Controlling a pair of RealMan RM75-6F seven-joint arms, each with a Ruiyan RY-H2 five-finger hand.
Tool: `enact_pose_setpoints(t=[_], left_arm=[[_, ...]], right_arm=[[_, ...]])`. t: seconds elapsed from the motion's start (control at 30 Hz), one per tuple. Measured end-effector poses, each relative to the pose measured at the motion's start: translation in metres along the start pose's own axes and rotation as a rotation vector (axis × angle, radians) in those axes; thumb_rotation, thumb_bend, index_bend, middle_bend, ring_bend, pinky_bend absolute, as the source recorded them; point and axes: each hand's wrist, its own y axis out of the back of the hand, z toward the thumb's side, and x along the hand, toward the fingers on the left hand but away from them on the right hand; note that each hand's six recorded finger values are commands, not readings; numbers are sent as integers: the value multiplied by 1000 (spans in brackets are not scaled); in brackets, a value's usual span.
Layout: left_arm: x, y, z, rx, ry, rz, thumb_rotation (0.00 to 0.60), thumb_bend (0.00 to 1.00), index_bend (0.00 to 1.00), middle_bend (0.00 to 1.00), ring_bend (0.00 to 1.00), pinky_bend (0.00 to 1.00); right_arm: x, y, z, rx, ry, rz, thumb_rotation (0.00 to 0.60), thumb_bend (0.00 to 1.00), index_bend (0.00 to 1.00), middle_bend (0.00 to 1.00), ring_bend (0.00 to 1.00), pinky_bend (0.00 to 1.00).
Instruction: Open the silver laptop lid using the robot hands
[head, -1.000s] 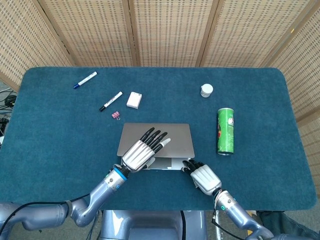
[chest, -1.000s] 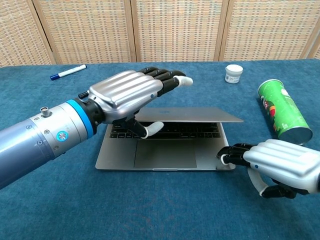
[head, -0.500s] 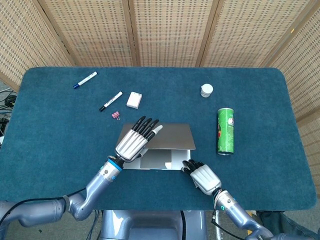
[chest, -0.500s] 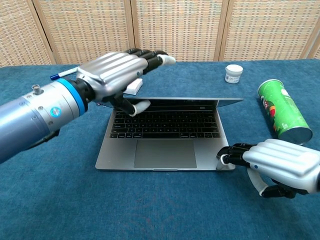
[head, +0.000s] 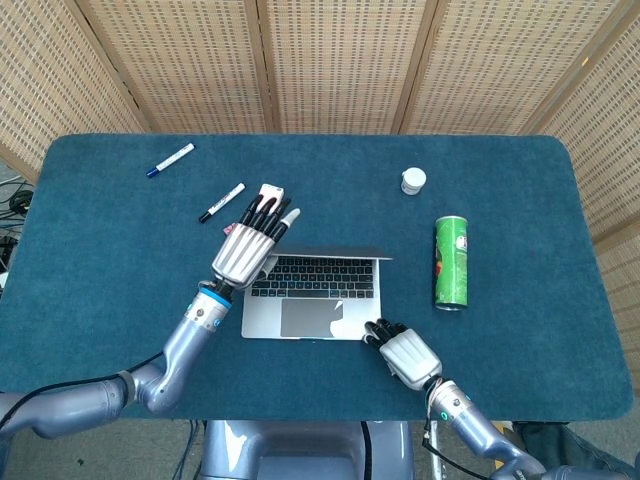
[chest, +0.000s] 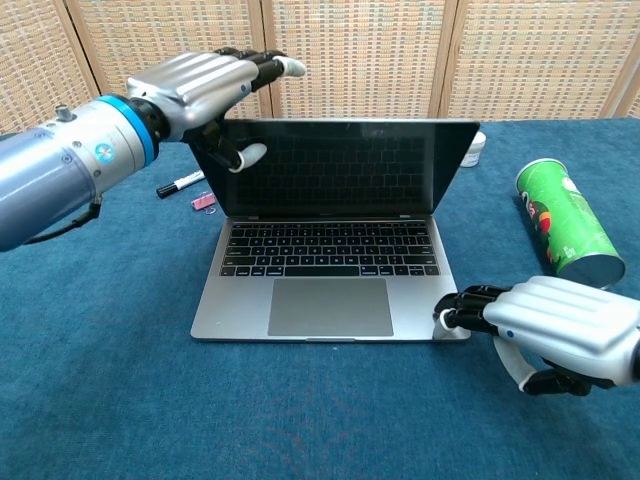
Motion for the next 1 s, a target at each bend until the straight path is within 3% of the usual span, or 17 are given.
enact_pose_setpoints(t=[0.37,0.57,0.7,1.0], left_arm=[[35,20,-12,-64,109,18,600,446,0,0,0,0],[51,25,-21,-6,169,9,600,436,0,0,0,0],[61,30,-27,49,186,40,600,437,0,0,0,0],[68,29,-41,80,247,49,600,437,0,0,0,0]], right_arm=[[0,-3,1,-1,3,9,600,1000,194,129,101,274],[-1,-2,-2,-15,4,6,600,1000,194,129,101,274],[-2,-1,-6,-12,0,7,600,1000,194,129,101,274],[-2,-1,-9,-12,-6,13,600,1000,194,129,101,274]])
